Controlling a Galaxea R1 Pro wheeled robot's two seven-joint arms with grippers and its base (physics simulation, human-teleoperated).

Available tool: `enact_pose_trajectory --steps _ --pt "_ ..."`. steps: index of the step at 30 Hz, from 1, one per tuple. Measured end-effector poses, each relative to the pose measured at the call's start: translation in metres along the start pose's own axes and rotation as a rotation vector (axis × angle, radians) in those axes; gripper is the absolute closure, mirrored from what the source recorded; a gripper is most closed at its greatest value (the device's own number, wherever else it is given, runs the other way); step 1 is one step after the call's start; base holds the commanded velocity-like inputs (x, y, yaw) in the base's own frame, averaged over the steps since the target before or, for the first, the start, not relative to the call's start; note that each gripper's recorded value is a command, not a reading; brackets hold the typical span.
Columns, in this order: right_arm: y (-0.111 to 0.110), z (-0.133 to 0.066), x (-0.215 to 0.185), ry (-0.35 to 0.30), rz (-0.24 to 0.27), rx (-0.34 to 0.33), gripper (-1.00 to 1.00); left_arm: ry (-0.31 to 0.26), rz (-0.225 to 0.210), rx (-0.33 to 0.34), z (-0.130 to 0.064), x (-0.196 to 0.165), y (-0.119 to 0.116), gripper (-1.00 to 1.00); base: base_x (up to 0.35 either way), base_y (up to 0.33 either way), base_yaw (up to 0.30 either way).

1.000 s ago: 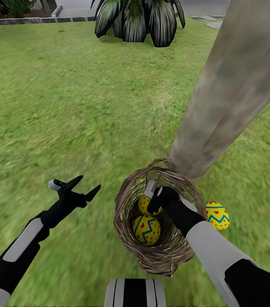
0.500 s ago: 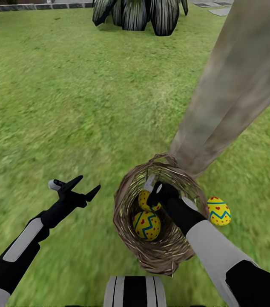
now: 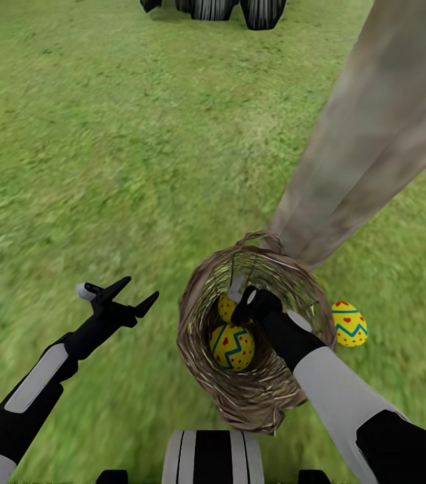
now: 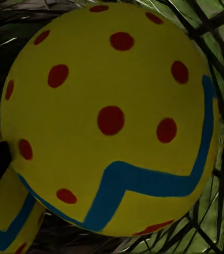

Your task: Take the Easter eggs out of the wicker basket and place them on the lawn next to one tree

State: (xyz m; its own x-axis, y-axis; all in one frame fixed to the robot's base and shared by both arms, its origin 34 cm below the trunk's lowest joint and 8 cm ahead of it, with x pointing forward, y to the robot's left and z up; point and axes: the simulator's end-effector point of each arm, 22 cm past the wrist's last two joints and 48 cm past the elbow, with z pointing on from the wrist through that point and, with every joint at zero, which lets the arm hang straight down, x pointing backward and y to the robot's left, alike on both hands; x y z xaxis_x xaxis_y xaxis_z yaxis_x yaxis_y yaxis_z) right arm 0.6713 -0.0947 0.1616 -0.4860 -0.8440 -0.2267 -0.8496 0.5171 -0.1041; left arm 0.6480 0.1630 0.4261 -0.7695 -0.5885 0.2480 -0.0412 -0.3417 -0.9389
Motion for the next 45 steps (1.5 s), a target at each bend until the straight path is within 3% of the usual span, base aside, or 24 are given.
enact_pose_trajectory --steps 9,15,16,29,36,45 --pt "0.001 0.01 -0.004 -0.018 -0.005 -0.002 -1.0 -0.013 -0.027 -0.022 -0.007 -0.003 0.02 -1.0 0.0 0.0 0.0" --pt "0.002 0.01 -0.004 -0.016 -0.012 -0.003 -1.0 -0.013 -0.028 -0.022 -0.007 -0.003 0.02 -1.0 0.0 0.0 0.0" --pt "0.002 0.01 -0.004 -0.016 -0.012 -0.004 1.0 -0.013 -0.027 -0.022 -0.007 -0.003 0.02 -1.0 0.0 0.0 0.0" --pt "0.002 0.01 -0.007 -0.026 -0.015 -0.001 1.0 -0.033 -0.045 -0.041 -0.015 -0.008 0.032 -1.0 0.0 0.0 0.0" --pt "0.005 0.008 0.007 0.014 -0.026 -0.007 1.0 -0.026 -0.025 -0.025 -0.01 -0.006 0.016 -1.0 0.0 0.0 0.0" --pt "-0.005 -0.011 -0.003 -0.003 -0.012 0.01 1.0 -0.013 0.002 -0.004 -0.003 -0.003 -0.004 -1.0 0.0 0.0 0.0"
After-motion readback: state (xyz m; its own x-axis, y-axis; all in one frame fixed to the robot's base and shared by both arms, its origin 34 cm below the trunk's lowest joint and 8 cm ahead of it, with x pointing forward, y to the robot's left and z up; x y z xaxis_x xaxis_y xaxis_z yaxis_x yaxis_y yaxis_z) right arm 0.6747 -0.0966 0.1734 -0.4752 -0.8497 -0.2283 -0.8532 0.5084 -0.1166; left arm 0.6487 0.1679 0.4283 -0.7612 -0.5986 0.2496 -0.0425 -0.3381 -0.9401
